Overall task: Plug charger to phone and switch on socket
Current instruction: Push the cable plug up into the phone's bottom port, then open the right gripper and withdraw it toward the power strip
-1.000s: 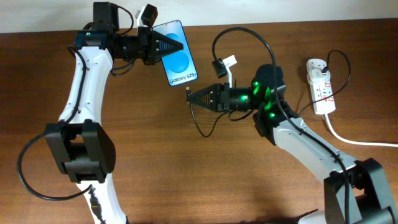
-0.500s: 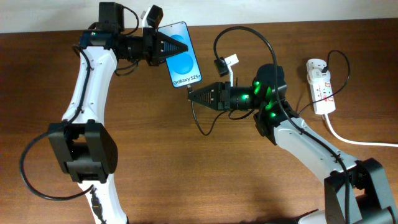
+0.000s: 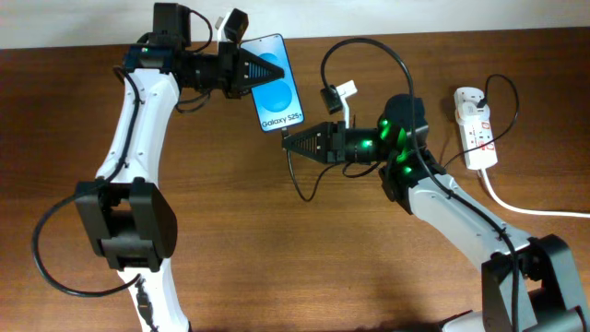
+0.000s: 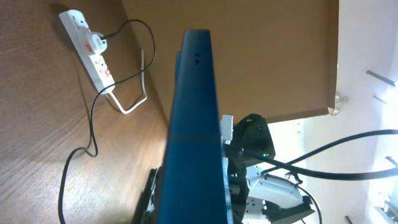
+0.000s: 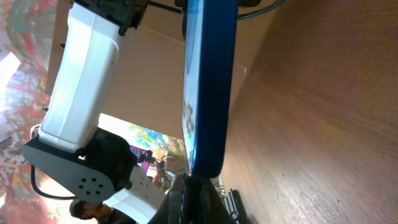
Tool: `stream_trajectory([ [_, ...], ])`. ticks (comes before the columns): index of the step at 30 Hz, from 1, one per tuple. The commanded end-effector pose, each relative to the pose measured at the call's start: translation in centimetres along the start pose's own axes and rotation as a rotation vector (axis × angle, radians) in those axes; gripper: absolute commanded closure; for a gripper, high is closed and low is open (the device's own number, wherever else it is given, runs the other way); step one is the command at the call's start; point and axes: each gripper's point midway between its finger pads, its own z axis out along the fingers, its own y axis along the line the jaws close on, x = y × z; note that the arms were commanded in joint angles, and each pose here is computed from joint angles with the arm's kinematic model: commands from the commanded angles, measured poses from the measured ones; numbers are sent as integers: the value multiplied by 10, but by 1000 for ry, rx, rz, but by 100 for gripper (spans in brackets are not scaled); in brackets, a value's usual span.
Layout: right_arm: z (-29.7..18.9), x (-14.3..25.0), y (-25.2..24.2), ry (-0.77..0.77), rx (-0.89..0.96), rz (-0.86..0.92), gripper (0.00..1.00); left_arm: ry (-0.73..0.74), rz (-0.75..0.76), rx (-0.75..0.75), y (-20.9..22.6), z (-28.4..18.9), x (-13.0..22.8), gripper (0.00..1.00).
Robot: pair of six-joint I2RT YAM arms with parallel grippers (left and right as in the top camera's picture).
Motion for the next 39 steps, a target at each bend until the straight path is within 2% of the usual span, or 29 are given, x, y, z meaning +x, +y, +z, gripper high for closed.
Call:
stream_trajectory([
  [1, -5, -14, -7, -73, 34, -18, 96, 38, -8, 66, -12, 11, 6, 100],
  [7, -5, -28, 8, -104, 17, -78, 96, 79, -7, 78, -16, 30, 14, 100],
  [10, -27, -46, 3, -154, 36, -89, 96, 80, -37, 77, -15, 29, 16, 100],
  [16, -30, -48, 4, -154, 35, -100, 96, 78, -35, 77, -15, 29, 16, 100],
  [18, -29, -42, 7, -119, 18, -102, 87, 69, -14, 65, -13, 26, 13, 100],
  [21, -28, -36, 10, -82, 2, -102, 87, 60, -14, 52, -10, 23, 11, 100],
  [23, -28, -32, 11, -63, -7, -103, 79, 55, -13, 37, -8, 23, 10, 100],
  [25, -30, -32, 11, -62, -7, -118, 49, 38, -14, -7, 0, 19, 7, 100],
  [26, -36, -38, 8, -84, 4, -117, 42, 28, -13, -42, 6, 18, 5, 100],
  [29, -72, -57, -23, -177, 106, -60, 34, -7, -43, -226, 38, 14, 3, 100],
  [31, -91, -55, -55, -207, 213, -14, 29, -13, -93, -429, 72, 4, 11, 100],
  [32, -94, -48, -73, -201, 279, 8, 20, -3, -114, -493, 82, 1, 17, 100],
  [34, -98, -30, -100, -176, 394, 51, 14, 26, -119, -566, 93, -2, 27, 100],
  [35, -106, -19, -119, -167, 492, 88, 9, 44, -131, -649, 104, -7, 34, 100],
  [39, -125, -2, -144, -170, 679, 164, 7, 120, -94, -742, 115, -6, 49, 100],
])
